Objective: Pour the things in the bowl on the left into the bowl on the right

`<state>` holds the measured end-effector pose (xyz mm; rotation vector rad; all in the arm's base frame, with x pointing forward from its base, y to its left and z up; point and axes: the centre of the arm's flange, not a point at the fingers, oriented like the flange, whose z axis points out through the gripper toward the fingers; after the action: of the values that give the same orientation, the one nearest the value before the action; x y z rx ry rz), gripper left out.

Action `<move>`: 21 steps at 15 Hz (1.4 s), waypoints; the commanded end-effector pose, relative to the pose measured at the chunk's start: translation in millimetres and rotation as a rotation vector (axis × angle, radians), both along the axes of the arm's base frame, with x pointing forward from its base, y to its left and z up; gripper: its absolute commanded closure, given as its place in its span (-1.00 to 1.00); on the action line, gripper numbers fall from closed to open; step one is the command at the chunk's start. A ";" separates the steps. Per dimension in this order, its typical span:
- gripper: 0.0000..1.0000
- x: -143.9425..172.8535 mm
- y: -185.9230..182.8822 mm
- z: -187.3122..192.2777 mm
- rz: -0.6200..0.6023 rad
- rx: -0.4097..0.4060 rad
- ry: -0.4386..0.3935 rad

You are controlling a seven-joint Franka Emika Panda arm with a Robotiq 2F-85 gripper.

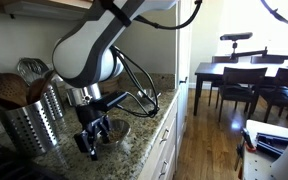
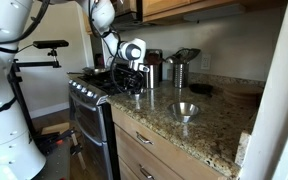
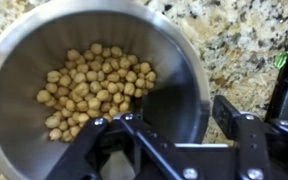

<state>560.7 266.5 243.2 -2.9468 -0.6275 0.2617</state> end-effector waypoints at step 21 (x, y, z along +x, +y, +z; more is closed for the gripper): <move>0.86 9.0 15.4 25.3 0.011 0.010 -0.042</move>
<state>574.5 282.0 265.5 -2.9363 -0.6493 0.1827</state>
